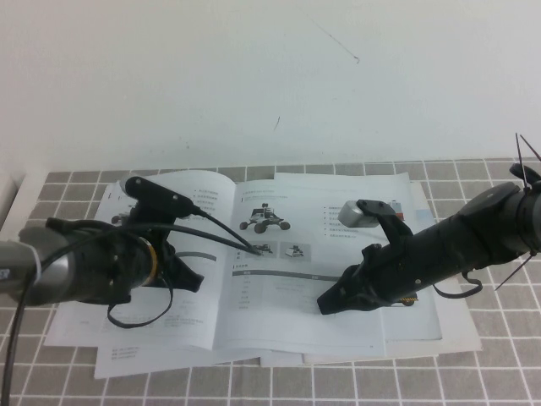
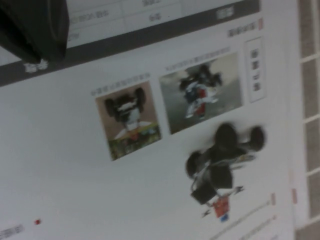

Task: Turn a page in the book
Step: Open the closed book

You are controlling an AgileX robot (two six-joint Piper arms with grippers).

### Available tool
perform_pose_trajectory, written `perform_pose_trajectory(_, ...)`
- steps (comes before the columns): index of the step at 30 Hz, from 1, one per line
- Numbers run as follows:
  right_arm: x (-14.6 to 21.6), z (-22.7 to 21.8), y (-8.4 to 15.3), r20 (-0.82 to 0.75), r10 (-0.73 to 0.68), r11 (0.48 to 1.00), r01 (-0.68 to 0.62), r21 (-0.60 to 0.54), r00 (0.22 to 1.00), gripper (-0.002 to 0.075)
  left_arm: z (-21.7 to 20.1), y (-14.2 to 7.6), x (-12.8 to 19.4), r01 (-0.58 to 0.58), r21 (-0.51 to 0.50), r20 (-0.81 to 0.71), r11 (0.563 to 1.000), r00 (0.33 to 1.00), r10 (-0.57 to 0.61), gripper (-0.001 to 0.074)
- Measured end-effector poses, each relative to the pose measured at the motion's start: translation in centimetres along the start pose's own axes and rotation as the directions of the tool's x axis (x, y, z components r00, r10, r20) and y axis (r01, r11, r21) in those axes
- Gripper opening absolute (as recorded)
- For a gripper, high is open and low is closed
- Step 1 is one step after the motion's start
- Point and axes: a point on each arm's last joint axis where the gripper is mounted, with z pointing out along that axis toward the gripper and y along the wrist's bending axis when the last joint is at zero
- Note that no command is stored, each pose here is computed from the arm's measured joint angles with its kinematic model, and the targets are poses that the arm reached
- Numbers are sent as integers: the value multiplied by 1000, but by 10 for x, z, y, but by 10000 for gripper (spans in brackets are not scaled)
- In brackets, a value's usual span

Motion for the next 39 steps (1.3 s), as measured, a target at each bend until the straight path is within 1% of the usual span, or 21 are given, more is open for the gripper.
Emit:
perform_pose_trajectory(2,0,0,0,-2,-1,1000,1,1,1000,11,6,1,3,20,79,-7,997,1000,-20,1)
perform_pose_trajectory(4,-1,-2,2,0,-15,1000,15,11,1000,11,12,0,8,27,108,-23,994,999,-25,1)
perform_pose_trajectory(8,-3,-6,6,-1,-48,998,48,33,999,11,21,-2,14,28,123,-48,992,999,-22,-1)
perform_pose_trajectory(12,-4,-13,11,-5,-84,995,84,52,996,11,21,-2,14,31,135,-45,990,999,-25,-2)
perform_pose_trajectory(17,-14,-30,27,36,-136,989,133,68,990,11,10,1,6,38,132,-13,991,999,-37,-2)
perform_pose_trajectory(20,-22,-45,40,74,-176,982,171,77,982,11,-6,5,3,50,131,15,990,999,-52,-2)
perform_pose_trajectory(24,-33,-71,64,146,-243,968,230,99,959,11,-43,14,-10,59,127,110,990,991,-73,-2)
perform_pose_trajectory(28,-41,-98,88,217,-312,947,285,149,925,11,-83,23,-21,65,124,217,990,972,-91,-2)
perform_pose_trajectory(31,-45,-124,111,276,-388,918,343,200,879,11,-120,28,-26,52,144,315,988,944,-95,-2)
perform_pose_trajectory(33,-46,-143,128,306,-459,885,402,234,834,11,-150,30,-28,3,167,402,986,913,-71,-2)
perform_pose_trajectory(35,-45,-162,147,332,-526,848,454,273,783,11,-180,29,-27,-93,189,493,978,870,-13,-2)
perform_pose_trajectory(37,-41,-180,164,347,-582,811,494,314,735,11,-215,25,-24,-190,240,585,952,811,14,-2)
perform_pose_trajectory(39,-36,-198,180,357,-630,774,518,365,690,11,-244,21,-19,-252,309,646,917,763,-8,-2)
